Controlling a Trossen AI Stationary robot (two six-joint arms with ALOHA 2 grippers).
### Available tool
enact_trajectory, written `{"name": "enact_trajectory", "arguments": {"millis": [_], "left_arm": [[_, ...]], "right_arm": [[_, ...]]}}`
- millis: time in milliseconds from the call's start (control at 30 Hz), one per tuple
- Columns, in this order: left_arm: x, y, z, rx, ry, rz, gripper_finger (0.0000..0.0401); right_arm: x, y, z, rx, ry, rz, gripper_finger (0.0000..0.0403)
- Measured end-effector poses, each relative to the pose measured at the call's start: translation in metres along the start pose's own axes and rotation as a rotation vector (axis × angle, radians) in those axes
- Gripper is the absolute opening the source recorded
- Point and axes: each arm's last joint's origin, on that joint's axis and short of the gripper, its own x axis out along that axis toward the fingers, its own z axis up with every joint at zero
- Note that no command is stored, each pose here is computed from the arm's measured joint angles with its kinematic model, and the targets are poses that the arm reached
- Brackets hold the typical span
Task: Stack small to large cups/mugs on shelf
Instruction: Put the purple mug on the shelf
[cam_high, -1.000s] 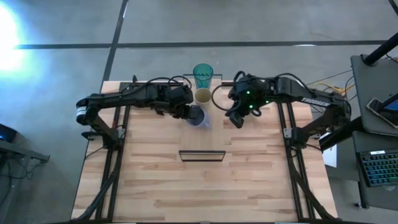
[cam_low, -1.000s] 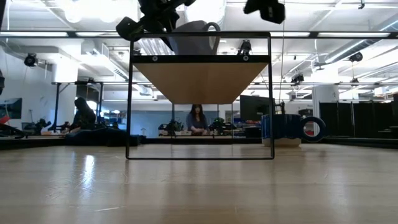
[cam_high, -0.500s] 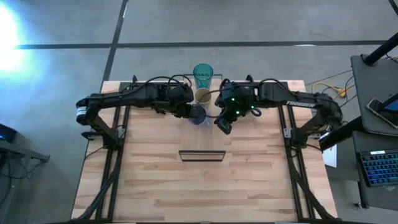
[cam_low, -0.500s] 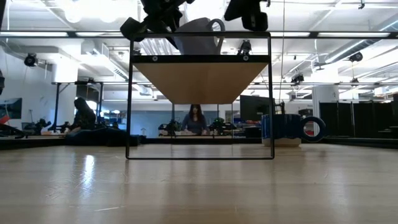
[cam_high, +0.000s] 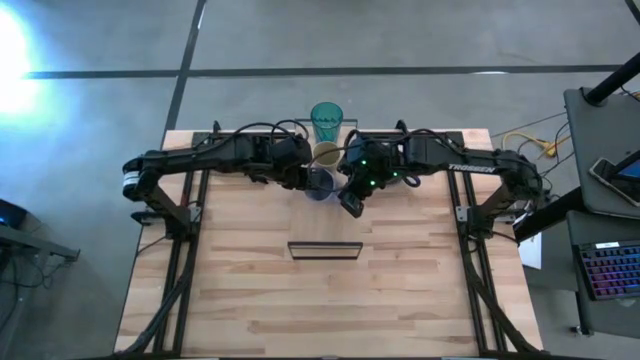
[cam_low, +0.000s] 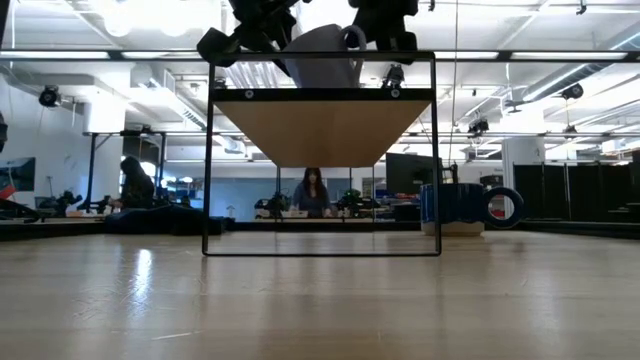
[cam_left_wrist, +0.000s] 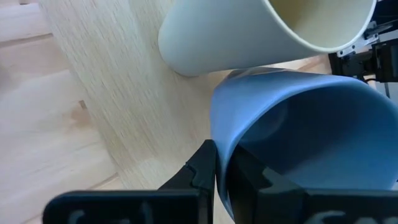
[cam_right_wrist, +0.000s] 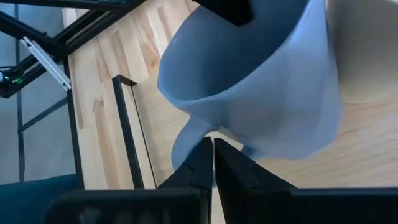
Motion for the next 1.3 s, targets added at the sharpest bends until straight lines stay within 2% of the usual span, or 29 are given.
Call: {"name": "enact_trajectory", "arguments": {"millis": [467,867,1067,1300], "left_arm": [[0.000,0.000,0.000,0.003,0.003,-0.001,0.0009],[-0.001,0.000,0.000,0.003,0.001,-0.006,0.0069],[-0.001,0.000,0.000,0.003,0.003,-0.008,0.0072],[-0.007,0.001,-0.001,0.026,0.009,-0.022,0.0073]], "right_arm": [[-0.002,0.000,-0.001,-0.010,0.001,-0.001,0.0009],[-0.002,-0.001,0.000,-0.017,0.000,-0.002,0.0009],[-0.002,-0.002,0.000,-0.030,-0.005,-0.023,0.0009],[-0.006,-0.011,-0.005,-0.009,0.060,-0.072,0.0009]]}}
